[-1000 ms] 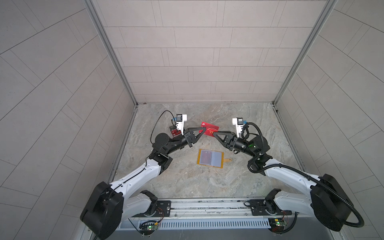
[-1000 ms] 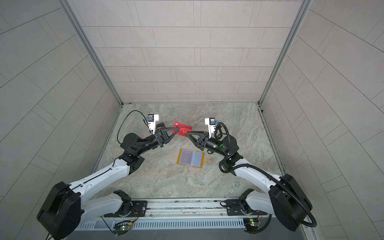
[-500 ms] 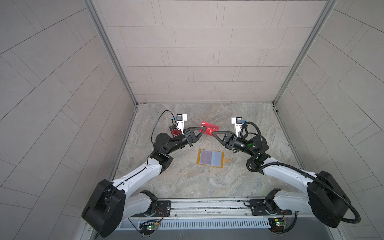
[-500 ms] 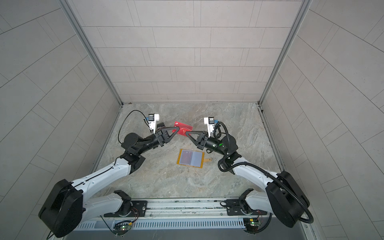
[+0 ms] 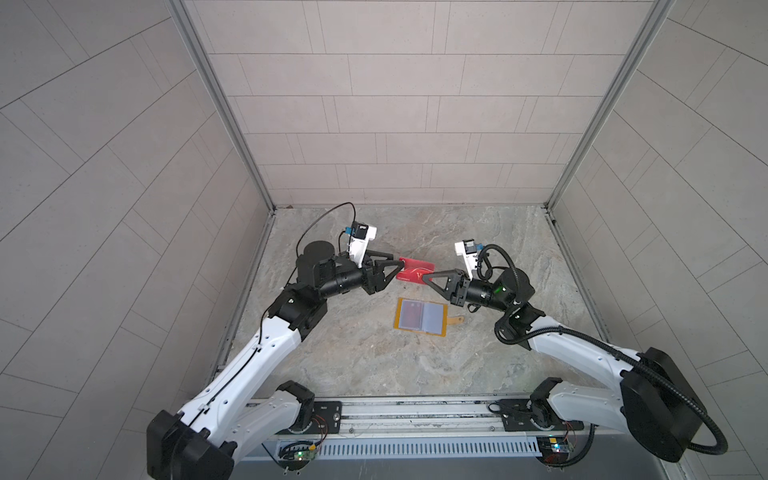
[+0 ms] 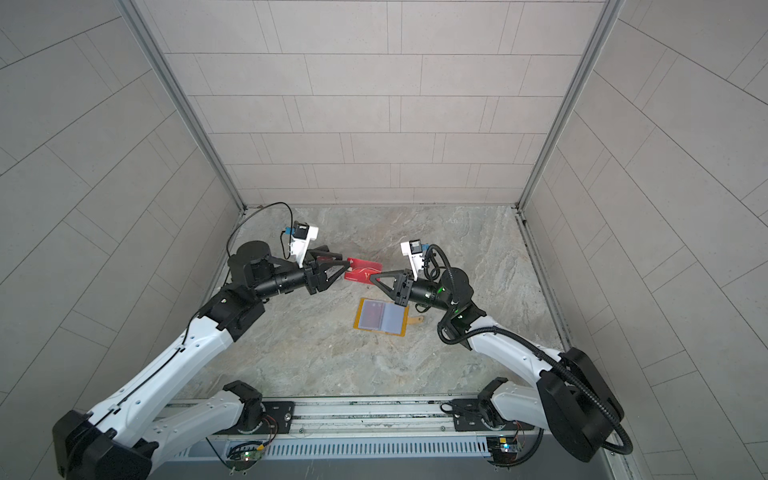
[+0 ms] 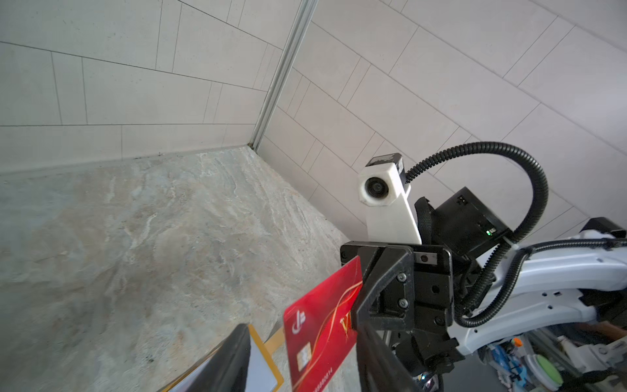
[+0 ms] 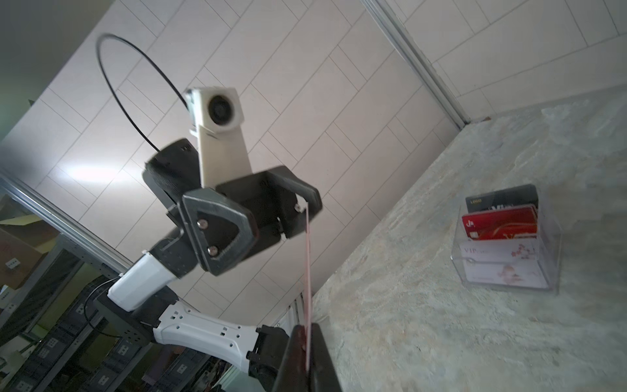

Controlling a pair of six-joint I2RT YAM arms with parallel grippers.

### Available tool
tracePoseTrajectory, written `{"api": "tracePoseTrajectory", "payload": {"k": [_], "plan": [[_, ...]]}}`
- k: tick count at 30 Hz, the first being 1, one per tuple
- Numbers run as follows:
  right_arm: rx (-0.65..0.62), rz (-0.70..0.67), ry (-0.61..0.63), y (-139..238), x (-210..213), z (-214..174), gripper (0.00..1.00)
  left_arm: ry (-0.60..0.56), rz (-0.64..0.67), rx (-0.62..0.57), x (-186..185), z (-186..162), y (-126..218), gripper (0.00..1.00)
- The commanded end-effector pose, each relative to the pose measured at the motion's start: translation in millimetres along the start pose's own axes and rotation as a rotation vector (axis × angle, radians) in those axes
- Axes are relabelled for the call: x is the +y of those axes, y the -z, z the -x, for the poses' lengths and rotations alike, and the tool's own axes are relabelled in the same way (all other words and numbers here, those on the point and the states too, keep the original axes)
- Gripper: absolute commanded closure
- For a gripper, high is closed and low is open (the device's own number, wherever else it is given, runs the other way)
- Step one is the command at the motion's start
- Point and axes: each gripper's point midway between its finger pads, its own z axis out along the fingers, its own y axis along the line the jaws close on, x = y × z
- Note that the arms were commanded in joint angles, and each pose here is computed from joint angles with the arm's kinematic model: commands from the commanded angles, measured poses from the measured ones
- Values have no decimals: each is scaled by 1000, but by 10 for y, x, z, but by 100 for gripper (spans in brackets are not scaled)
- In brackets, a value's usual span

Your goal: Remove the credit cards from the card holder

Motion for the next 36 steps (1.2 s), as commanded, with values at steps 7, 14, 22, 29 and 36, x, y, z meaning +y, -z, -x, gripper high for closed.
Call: {"api": "tracePoseTrajectory", "payload": {"k": [7, 14, 22, 29, 36], "plan": [[378, -1, 199, 184, 181, -584, 100, -157, -82, 413, -155, -712, 242, 51], [529, 60, 272, 172, 343, -820, 100, -163, -213, 510, -327, -779, 170, 57], [544, 100, 286, 62, 389, -822, 100, -165, -350, 618, -546, -963, 144, 70], [540, 114, 297, 37, 415, -797, 100, -157, -384, 633, -593, -1002, 126, 79], [542, 113, 291, 15, 400, -798, 100, -155, -407, 634, -616, -1013, 126, 95]]}}
